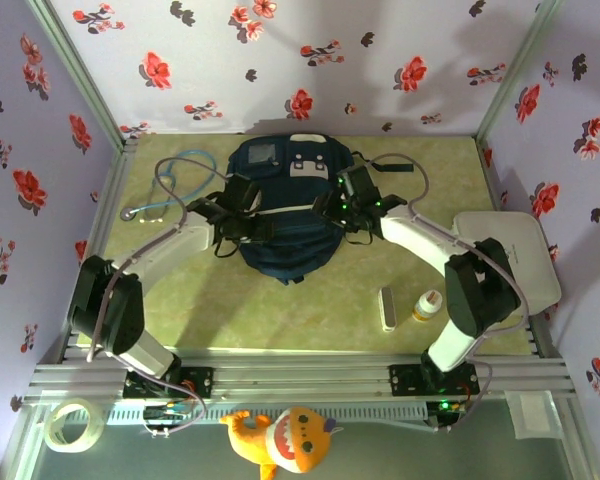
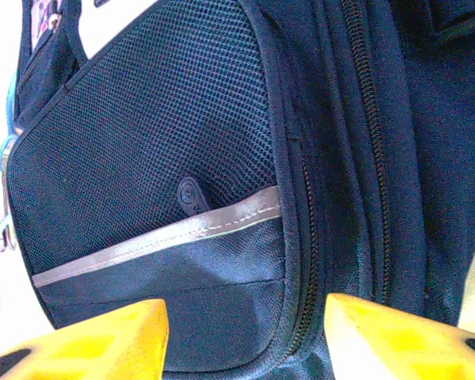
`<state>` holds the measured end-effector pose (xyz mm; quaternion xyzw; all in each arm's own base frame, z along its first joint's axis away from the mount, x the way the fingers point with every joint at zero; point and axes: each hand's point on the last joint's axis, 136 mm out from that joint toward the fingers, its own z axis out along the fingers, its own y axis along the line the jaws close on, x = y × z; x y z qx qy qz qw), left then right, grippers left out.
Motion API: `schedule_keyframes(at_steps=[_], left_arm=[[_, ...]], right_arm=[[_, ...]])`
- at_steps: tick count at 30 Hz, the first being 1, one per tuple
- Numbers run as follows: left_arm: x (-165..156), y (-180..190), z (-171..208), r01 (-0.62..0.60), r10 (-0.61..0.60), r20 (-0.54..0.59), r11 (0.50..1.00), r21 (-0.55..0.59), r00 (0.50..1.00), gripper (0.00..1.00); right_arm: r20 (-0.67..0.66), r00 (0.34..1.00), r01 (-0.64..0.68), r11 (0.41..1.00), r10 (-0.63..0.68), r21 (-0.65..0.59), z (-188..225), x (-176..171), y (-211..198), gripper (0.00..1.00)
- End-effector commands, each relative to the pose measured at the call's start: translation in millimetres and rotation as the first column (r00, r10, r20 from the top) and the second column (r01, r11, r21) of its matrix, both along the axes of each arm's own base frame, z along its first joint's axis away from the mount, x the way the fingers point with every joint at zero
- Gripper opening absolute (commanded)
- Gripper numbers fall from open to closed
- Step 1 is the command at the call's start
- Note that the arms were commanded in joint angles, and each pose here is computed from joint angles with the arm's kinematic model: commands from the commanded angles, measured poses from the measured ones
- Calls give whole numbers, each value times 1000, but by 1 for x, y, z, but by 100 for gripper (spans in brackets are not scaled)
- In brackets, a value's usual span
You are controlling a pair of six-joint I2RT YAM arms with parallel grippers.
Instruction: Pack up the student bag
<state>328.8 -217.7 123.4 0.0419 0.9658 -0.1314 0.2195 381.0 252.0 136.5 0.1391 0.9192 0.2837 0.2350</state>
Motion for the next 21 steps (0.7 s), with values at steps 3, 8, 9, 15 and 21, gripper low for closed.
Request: schedule_keyframes(at_steps=[3, 8, 9, 15, 21], left_arm=[[-8, 6, -22, -40, 46, -90, 996, 74, 995, 42], [-2, 1, -26, -41, 46, -85, 997, 64, 995, 35], [-1, 0, -28, -38, 44, -88, 997, 67, 995, 32], [6, 2, -32, -44, 51, -74, 994, 103, 996, 19], [9, 14, -26, -62, 68, -38, 987, 150, 997, 0]], right_arm=[[3, 1000, -12, 1000, 12, 2, 4, 10, 4, 54], [-2, 1000, -22, 1000, 22, 14, 2, 13, 9, 49], [-3, 1000, -23, 1000, 23, 16, 2, 13, 9, 48], [0, 1000, -20, 1000, 20, 6, 1, 15, 8, 37], [4, 1000, 11, 999, -11, -39, -2, 17, -1, 24]])
